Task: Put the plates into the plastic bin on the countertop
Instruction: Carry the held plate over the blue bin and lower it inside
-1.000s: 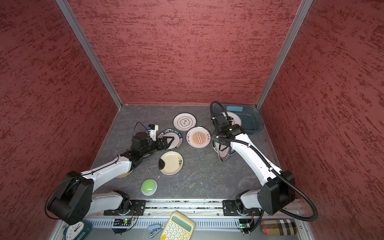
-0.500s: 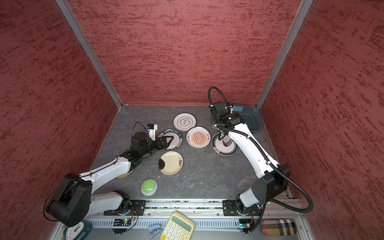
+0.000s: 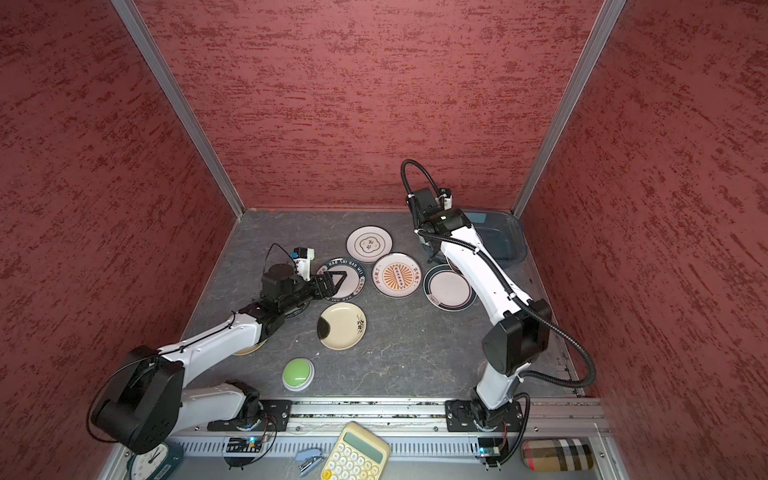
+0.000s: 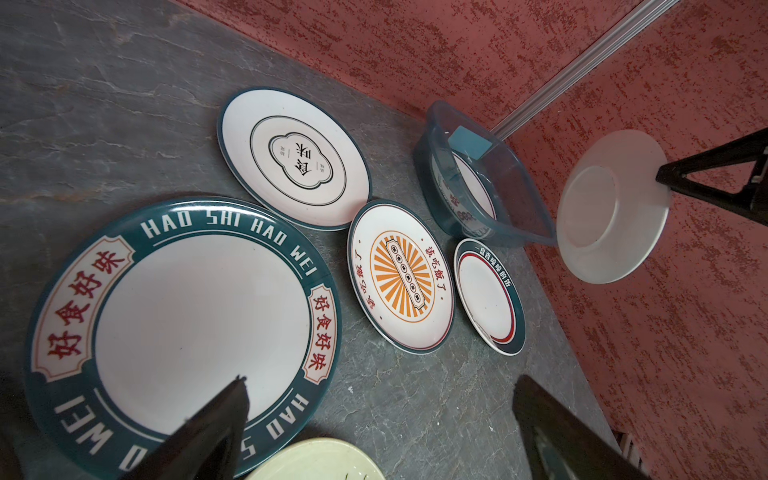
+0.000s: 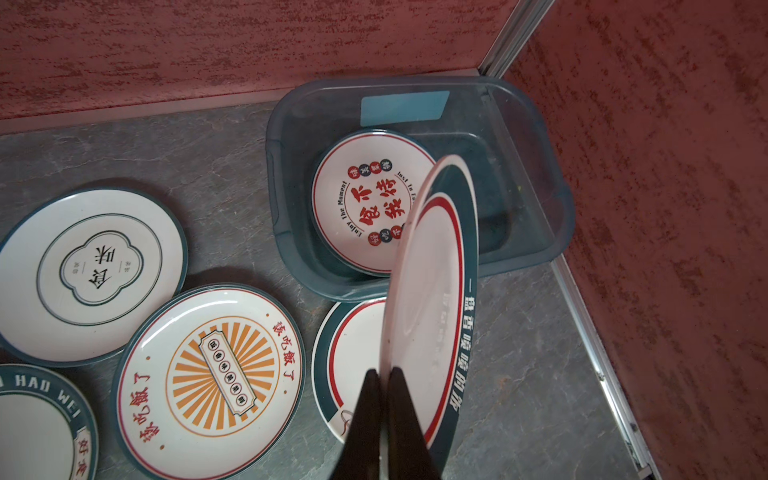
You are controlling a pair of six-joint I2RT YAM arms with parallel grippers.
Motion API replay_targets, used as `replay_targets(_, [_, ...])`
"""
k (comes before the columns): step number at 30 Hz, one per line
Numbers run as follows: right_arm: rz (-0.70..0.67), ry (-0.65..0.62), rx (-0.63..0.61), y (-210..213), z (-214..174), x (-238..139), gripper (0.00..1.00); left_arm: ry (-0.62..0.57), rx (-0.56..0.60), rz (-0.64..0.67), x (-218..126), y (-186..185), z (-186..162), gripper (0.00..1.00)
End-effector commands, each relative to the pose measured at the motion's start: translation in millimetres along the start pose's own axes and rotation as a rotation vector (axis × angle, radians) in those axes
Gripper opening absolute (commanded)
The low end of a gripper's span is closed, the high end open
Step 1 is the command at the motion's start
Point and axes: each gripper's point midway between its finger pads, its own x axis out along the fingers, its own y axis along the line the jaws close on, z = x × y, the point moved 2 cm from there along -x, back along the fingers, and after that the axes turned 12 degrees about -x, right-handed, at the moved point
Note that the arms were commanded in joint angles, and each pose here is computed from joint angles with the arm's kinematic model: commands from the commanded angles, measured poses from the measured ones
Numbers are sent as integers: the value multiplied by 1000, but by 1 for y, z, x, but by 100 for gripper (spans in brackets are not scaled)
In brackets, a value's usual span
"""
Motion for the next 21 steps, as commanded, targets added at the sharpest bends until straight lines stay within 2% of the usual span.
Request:
replay_targets(1, [-79, -91, -20, -8, 26, -4, 0, -9, 5, -7, -1, -1, 0, 100])
replay_targets(12, [-28, -148, -85, 5, 50, 35, 0, -20, 15, 2, -4, -1, 2, 99])
replay_targets(21, [-40, -116, -127, 5, 48, 67, 0, -18, 10, 7, -3, 1, 2, 100])
